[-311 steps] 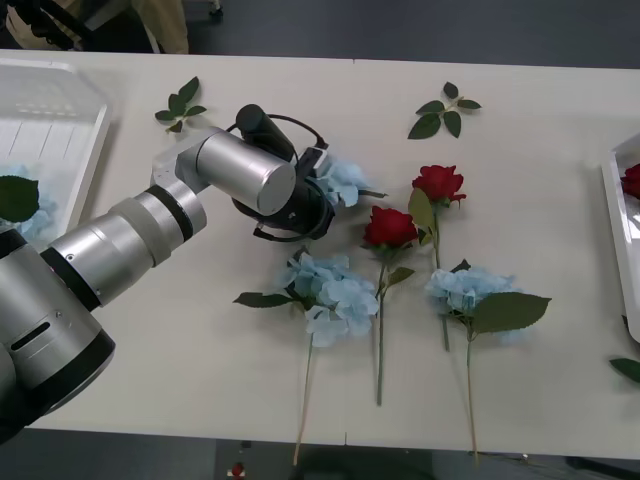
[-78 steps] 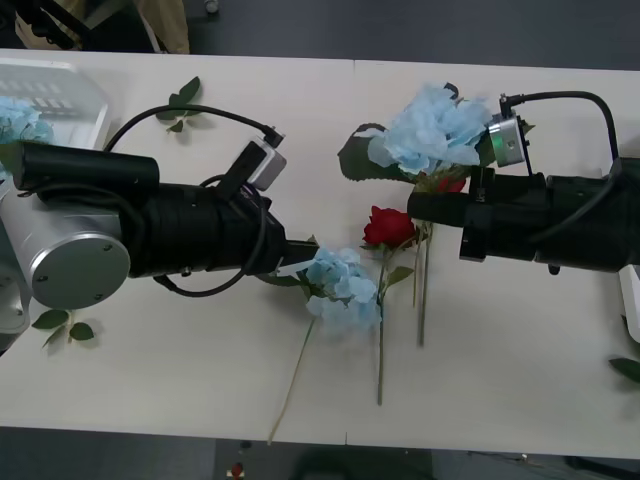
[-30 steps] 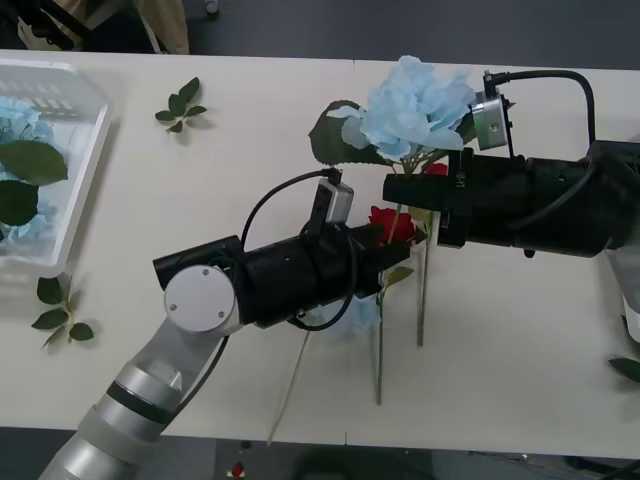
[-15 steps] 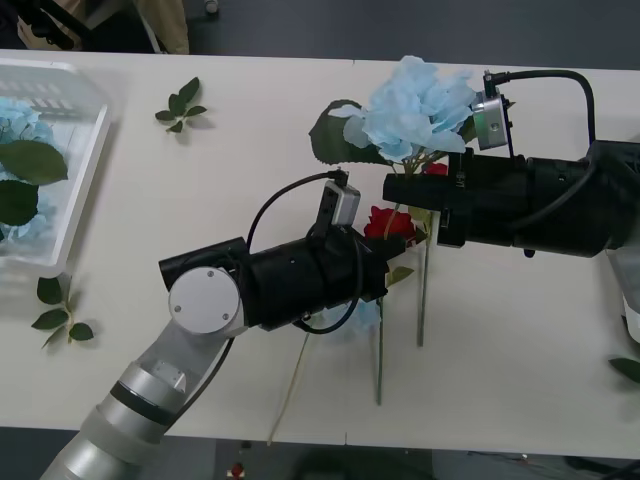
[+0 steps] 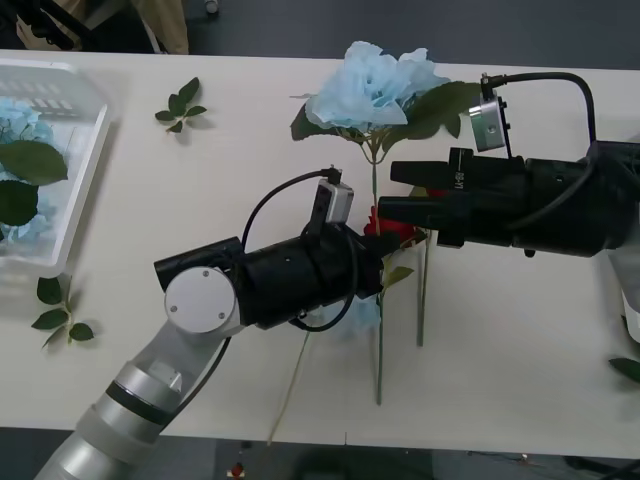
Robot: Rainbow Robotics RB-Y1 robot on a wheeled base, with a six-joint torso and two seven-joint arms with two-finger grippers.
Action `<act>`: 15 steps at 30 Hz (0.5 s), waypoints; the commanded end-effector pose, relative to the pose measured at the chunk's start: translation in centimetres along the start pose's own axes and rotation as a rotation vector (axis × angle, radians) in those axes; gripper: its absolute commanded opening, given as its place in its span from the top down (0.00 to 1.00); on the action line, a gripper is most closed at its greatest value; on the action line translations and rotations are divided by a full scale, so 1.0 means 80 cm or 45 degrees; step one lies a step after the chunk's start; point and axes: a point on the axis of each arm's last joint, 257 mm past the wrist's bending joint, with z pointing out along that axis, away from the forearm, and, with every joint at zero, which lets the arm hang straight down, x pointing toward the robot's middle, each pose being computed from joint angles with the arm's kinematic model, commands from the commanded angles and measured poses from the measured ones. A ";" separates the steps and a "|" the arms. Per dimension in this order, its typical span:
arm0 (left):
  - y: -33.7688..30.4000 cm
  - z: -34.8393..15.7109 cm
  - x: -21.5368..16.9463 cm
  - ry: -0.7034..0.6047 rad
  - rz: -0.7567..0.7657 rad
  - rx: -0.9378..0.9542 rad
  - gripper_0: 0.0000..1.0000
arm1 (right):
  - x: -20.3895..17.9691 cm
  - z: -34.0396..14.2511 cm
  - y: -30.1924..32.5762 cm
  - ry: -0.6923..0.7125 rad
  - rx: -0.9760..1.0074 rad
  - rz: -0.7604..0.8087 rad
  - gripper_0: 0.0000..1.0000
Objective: Put the red flowers into the right box and the blue flowers into the left box
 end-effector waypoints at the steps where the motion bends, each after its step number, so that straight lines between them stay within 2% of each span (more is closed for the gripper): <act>1: 0.018 -0.017 -0.032 -0.021 0.130 -0.010 1.00 | -0.017 -0.001 -0.005 0.010 -0.012 -0.115 0.00; 4: 0.047 -0.052 -0.050 -0.032 0.123 -0.038 1.00 | -0.017 -0.003 -0.009 0.016 -0.006 -0.115 0.00; 9: 0.083 -0.131 -0.100 -0.070 -0.061 0.005 1.00 | -0.007 -0.009 -0.016 0.063 -0.011 -0.069 0.00; 15: 0.156 -0.241 -0.124 0.112 -0.129 -0.110 1.00 | 0.020 -0.031 -0.033 0.215 -0.004 0.128 0.00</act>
